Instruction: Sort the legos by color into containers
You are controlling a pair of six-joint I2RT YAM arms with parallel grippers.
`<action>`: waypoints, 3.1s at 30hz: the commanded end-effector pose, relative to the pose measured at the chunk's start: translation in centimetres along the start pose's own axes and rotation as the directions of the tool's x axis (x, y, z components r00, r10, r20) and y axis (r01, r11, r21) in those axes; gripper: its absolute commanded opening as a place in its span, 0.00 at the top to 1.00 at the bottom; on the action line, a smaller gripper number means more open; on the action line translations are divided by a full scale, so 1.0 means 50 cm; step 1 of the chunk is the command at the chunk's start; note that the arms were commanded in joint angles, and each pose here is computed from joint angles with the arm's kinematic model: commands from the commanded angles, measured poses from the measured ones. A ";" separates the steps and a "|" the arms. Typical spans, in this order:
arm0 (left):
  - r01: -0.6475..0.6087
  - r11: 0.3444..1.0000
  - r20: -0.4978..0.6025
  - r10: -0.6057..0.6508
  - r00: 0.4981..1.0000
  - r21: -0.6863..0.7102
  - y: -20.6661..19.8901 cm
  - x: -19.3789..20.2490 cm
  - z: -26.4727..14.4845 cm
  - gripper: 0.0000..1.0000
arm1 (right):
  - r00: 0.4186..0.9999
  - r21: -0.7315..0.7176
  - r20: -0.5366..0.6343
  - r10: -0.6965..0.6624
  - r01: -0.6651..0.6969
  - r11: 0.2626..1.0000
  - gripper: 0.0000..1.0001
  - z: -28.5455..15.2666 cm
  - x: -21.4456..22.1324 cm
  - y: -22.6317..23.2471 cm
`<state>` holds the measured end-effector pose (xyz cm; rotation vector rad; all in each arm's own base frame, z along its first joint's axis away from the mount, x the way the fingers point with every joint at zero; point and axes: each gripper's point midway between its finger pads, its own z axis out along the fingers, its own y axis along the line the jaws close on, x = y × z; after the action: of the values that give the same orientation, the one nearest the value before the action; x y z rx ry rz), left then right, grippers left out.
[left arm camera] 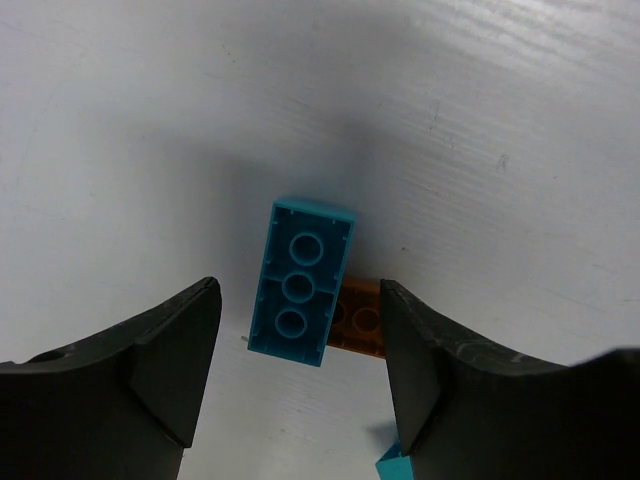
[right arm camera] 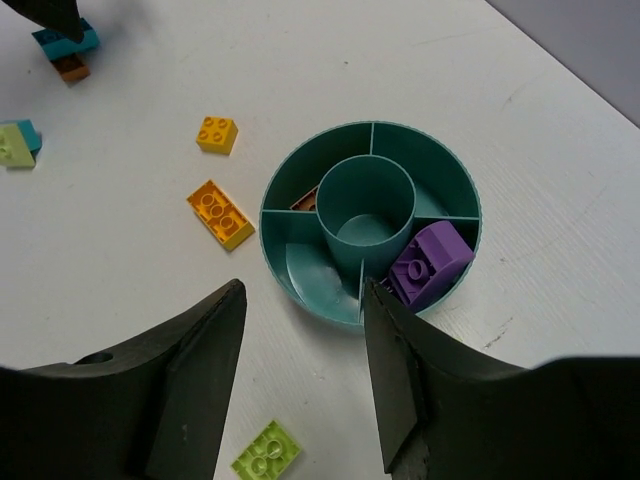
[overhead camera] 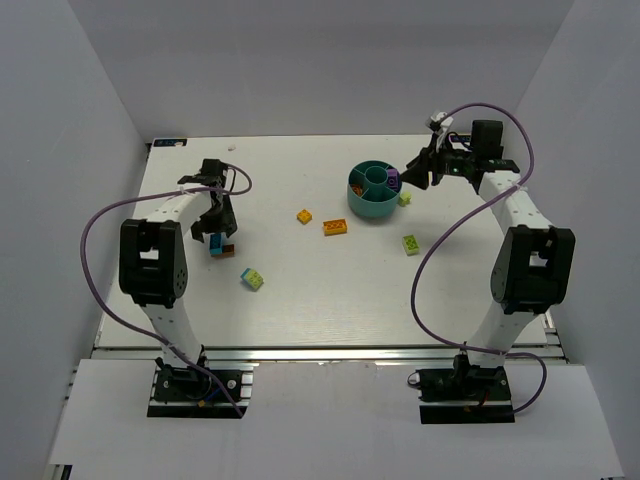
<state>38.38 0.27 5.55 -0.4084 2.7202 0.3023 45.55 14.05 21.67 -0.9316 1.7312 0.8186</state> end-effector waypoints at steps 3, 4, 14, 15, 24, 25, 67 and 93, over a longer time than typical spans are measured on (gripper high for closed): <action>-0.055 0.998 -0.020 0.055 0.998 0.028 -0.009 0.002 0.002 0.29 | 0.997 0.004 0.053 -0.057 0.057 0.998 0.43 -0.018 -0.058 0.011; -0.056 0.998 -0.020 0.057 0.998 0.029 -0.010 0.004 0.006 0.31 | 0.997 0.005 0.054 -0.058 0.058 0.998 0.43 -0.018 -0.060 0.011; -0.067 0.997 -0.060 0.070 0.996 0.048 -0.021 0.029 0.039 0.52 | 0.991 -0.061 0.030 -0.127 0.129 0.990 0.42 0.014 -0.073 0.074; -0.067 0.997 -0.060 0.070 0.996 0.047 -0.020 0.029 0.040 0.53 | 0.990 -0.071 0.027 -0.137 0.138 0.988 0.41 0.017 -0.072 0.083; 0.015 0.985 0.018 -0.018 1.000 0.174 -0.054 -0.019 -0.027 0.77 | 0.986 -0.197 -0.016 -0.163 0.157 0.968 0.45 0.074 -0.064 0.202; 0.052 0.973 0.065 -0.069 0.996 0.226 -0.064 -0.043 -0.067 0.78 | 0.988 -0.205 -0.022 -0.154 0.146 0.968 0.47 0.080 -0.063 0.210; 0.137 0.412 0.093 -0.492 0.865 0.901 -0.359 -0.070 -0.384 0.86 | 0.880 0.013 -0.159 0.447 -0.451 0.892 0.60 0.381 -0.091 0.363; 0.140 0.426 0.094 -0.483 0.871 0.894 -0.357 -0.058 -0.368 0.86 | 0.905 -0.029 -0.115 0.409 -0.414 0.910 0.52 0.367 -0.120 0.358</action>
<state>40.85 -20.33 19.26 -0.5110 2.0278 -0.9999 38.83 39.45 21.56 -0.6383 2.1256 1.1147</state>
